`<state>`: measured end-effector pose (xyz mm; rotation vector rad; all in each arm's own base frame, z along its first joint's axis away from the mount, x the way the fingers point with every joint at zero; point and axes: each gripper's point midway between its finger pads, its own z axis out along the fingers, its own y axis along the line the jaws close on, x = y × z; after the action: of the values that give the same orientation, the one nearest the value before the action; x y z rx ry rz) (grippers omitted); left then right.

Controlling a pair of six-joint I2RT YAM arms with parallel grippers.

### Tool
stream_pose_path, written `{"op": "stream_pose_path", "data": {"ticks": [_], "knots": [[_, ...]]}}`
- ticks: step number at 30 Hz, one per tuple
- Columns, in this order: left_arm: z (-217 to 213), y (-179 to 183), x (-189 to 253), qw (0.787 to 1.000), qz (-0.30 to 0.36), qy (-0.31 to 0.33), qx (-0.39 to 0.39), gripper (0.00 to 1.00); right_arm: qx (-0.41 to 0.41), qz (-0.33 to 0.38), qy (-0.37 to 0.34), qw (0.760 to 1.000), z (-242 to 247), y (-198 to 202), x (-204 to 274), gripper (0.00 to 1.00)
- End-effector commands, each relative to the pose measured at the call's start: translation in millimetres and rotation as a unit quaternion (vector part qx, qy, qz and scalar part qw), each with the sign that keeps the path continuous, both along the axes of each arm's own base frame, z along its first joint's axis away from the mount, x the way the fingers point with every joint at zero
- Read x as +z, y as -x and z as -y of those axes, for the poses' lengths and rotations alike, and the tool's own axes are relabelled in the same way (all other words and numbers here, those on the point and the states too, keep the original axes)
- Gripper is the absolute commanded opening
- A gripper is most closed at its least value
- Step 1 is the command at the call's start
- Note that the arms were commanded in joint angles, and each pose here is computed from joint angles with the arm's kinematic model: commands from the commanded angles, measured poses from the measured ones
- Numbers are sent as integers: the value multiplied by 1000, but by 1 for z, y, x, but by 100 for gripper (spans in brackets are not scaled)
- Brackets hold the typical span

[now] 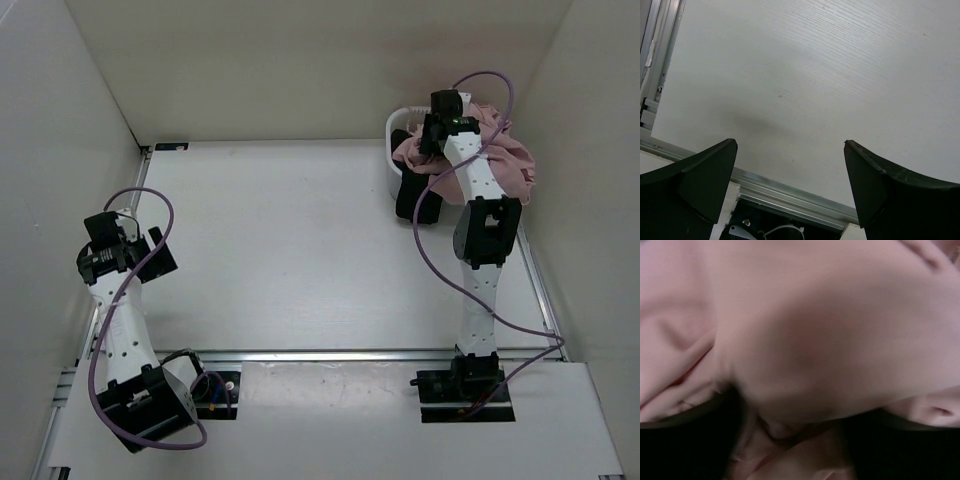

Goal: Fold and stack the trousers
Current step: Grab the trousers from the pile

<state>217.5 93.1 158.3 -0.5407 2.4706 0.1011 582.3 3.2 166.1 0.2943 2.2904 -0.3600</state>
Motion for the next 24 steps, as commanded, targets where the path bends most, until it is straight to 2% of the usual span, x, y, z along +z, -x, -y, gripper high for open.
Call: {"op": "stream_pose_path", "data": {"ticks": [1,3,4,5,6,8,10,11,12,14,16,19,21,24], "knots": [[0,-8,13,1000,18,-3,-6,100,-56,53,-11,997,26,-2,45,61],[-1,-9,11,1000,14,-1,-5,100,-50,52,-33,997,15,8,49,7],[-1,-9,9,1000,9,2,-5,100,-50,87,-45,994,10,17,82,0],[1,-10,9,1000,11,6,-9,100,-45,77,-44,995,5,27,75,0],[1,-10,9,1000,11,6,-9,100,-35,112,-51,992,-5,27,95,0],[1,-10,9,1000,11,6,-9,100,16,161,-53,985,-42,55,141,0],[3,-10,11,1000,18,7,-11,100,80,242,-86,963,-93,85,211,0],[2,-11,9,1000,18,6,-11,100,143,288,-126,938,-134,111,252,0],[2,-10,12,1000,24,4,-11,100,161,298,-134,931,-153,113,256,0],[2,-10,12,1000,29,1,-11,100,249,357,-215,874,-203,161,318,0],[3,-10,14,999,33,-1,-12,100,279,410,-273,824,-218,191,366,0],[2,-11,17,999,41,-5,-12,100,302,420,-360,777,-241,217,389,0],[2,-11,19,999,45,-7,-12,100,317,408,-406,754,-255,229,393,0],[1,-12,23,999,50,-9,-12,100,334,369,-438,748,-280,238,373,0]]}}
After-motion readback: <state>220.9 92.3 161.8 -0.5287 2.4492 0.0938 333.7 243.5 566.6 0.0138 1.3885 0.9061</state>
